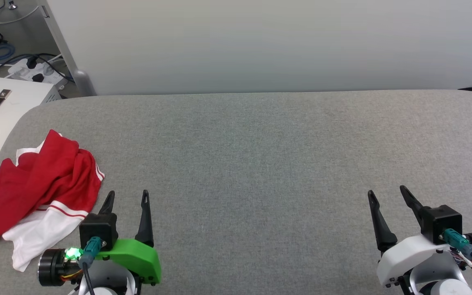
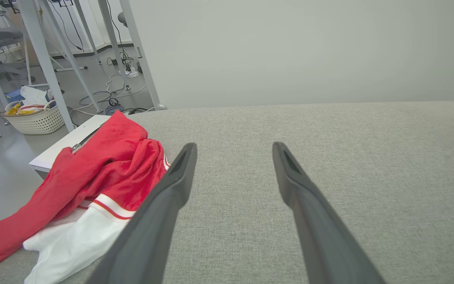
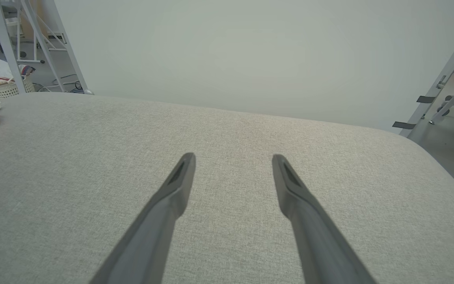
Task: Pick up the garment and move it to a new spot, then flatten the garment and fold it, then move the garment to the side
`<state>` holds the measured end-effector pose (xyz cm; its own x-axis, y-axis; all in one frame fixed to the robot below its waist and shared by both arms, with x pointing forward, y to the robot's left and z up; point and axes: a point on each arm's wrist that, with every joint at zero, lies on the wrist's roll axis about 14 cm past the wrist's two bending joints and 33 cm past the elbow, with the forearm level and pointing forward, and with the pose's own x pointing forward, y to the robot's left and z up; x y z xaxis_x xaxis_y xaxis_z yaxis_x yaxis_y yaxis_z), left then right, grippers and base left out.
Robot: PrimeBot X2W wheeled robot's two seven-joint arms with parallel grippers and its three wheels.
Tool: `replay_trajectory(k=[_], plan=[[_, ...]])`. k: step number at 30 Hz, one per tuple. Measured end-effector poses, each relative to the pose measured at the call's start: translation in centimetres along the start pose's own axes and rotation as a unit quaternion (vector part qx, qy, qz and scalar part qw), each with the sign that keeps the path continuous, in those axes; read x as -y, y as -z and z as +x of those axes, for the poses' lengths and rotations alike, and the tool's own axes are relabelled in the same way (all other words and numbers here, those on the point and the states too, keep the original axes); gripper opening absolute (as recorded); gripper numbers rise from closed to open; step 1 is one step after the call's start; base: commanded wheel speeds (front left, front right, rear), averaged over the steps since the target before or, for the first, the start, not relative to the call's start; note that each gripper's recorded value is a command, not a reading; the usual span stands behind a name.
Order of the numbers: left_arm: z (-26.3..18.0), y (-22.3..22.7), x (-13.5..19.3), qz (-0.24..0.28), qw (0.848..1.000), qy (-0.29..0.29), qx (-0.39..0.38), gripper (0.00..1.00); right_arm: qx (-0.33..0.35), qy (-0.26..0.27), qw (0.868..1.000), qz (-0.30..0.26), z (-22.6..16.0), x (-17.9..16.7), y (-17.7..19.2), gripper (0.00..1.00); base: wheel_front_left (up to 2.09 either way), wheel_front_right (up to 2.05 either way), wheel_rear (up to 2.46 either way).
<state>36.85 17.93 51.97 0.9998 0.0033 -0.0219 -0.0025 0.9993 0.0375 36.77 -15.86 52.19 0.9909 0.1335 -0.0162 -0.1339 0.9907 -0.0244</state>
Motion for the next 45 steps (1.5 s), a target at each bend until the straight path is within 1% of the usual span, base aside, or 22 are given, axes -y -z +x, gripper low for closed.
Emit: replay_trajectory(k=[34, 45], plan=[[-0.1, 0.4, 1.1, -0.04, 0.999, 0.025, 0.013, 1.0, 0.036, 0.0, 0.998, 0.05, -0.2, 0.0, -0.9, 1.0, 0.0, 0.0, 0.0], [0.0, 0.0, 0.6, -0.045, 0.998, 0.019, 0.026, 1.0, 0.044, -0.011, 0.997, 0.057, 0.2, -0.8, -1.2, 1.0, 0.0, 0.0, 0.0]])
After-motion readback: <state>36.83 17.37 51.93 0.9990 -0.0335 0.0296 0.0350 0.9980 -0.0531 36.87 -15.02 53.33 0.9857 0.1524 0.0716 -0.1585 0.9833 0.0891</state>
